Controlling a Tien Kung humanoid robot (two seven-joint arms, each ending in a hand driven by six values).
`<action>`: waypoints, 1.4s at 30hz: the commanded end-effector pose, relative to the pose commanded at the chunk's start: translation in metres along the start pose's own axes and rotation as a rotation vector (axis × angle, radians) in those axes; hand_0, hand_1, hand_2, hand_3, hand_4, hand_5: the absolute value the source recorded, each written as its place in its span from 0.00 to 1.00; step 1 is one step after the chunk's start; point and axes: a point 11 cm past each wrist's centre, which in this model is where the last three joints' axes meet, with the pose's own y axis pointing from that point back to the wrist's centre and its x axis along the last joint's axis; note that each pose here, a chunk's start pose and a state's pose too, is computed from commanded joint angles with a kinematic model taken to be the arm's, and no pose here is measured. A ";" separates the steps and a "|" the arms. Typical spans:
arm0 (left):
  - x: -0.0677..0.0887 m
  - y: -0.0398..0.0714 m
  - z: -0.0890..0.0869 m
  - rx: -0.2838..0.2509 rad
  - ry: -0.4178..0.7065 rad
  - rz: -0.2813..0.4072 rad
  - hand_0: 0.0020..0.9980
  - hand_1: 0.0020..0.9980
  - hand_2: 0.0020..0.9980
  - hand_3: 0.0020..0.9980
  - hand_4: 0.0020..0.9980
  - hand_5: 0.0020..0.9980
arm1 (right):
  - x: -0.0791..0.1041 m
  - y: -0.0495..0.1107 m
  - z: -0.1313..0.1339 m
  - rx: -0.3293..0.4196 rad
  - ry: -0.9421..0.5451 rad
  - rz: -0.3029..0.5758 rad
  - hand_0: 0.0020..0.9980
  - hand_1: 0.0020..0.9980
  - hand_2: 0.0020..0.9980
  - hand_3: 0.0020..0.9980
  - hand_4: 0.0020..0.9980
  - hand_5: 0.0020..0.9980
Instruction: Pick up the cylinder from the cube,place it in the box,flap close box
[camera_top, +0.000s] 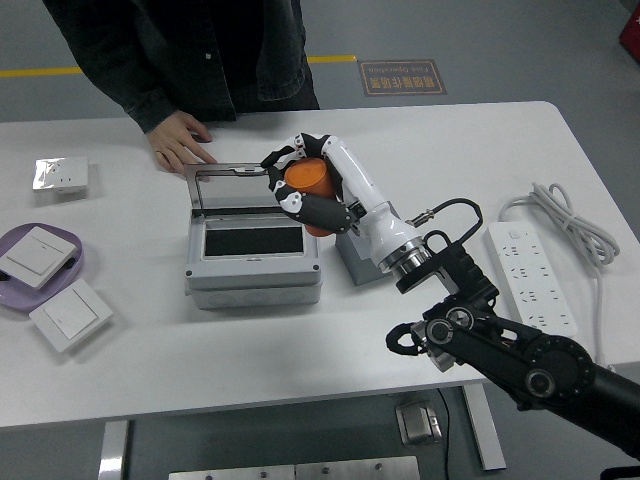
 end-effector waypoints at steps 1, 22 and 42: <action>0.000 0.000 0.000 0.000 0.000 0.000 0.62 0.59 0.54 0.62 0.70 0.25 | -0.004 -0.001 -0.002 0.001 0.037 -0.029 0.00 0.04 0.14 0.13 0.00 0.00; 0.000 0.000 0.000 -0.001 -0.005 0.001 0.62 0.59 0.54 0.62 0.68 0.24 | -0.056 -0.015 -0.042 0.255 0.591 -0.253 0.00 0.03 0.15 0.13 0.00 0.00; 0.002 0.001 0.005 -0.010 -0.012 -0.001 0.62 0.59 0.54 0.62 0.68 0.24 | -0.053 -0.024 0.016 0.044 0.623 -0.192 0.00 0.02 0.14 0.12 0.00 0.00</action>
